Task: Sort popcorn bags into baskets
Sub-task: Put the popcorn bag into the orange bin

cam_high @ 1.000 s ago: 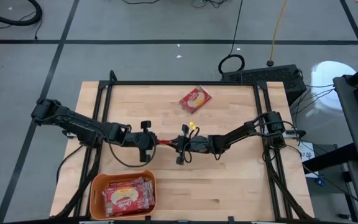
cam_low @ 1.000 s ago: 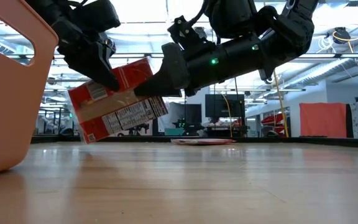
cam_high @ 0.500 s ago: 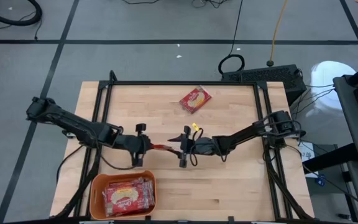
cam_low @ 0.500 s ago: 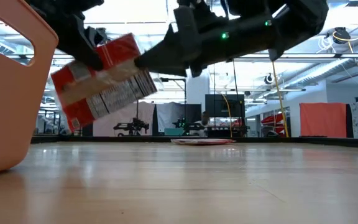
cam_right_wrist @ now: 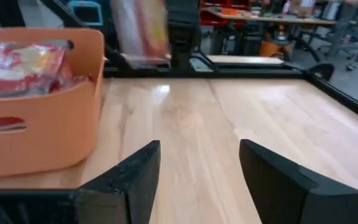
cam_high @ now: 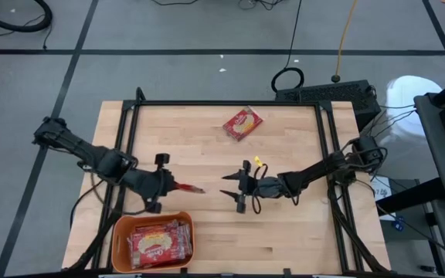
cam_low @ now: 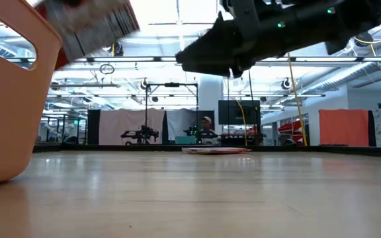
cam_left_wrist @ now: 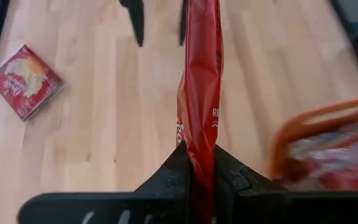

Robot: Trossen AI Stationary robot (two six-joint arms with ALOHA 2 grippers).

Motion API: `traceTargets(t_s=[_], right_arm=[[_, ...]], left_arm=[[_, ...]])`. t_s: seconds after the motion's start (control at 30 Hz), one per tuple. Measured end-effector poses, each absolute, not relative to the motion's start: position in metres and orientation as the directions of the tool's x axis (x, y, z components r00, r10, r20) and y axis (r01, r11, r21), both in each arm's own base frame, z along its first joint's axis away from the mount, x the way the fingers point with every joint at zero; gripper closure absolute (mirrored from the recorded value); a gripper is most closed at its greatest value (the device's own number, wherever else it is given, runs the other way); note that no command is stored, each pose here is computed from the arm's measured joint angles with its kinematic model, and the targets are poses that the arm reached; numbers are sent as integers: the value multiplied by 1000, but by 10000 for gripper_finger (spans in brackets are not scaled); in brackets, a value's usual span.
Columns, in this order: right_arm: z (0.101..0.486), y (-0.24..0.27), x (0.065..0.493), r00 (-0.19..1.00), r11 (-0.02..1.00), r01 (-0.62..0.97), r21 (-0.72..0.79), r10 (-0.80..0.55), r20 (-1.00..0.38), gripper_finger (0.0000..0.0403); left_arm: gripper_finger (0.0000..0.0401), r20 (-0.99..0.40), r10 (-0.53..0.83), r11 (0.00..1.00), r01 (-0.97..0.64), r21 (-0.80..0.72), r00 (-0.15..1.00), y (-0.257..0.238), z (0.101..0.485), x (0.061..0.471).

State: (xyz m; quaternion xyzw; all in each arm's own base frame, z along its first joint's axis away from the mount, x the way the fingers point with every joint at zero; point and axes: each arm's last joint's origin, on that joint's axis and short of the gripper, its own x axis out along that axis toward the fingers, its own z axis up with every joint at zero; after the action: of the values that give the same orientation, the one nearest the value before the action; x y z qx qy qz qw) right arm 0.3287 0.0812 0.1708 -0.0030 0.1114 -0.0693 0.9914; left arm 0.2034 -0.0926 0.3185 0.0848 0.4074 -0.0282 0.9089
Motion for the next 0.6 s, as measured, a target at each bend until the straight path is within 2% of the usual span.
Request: traceTargets(t_s=[0.3,0.6], right_arm=[[163,89,318,968,993,120,-20,-122,-219,192],[164,89,318,970,993,116,-29,-119,-212,192]], left_arm=[[372,-816,10,994,82,70,578,-118,362,189],[372,-859,-2,997,62,35,512,-159,362,202]])
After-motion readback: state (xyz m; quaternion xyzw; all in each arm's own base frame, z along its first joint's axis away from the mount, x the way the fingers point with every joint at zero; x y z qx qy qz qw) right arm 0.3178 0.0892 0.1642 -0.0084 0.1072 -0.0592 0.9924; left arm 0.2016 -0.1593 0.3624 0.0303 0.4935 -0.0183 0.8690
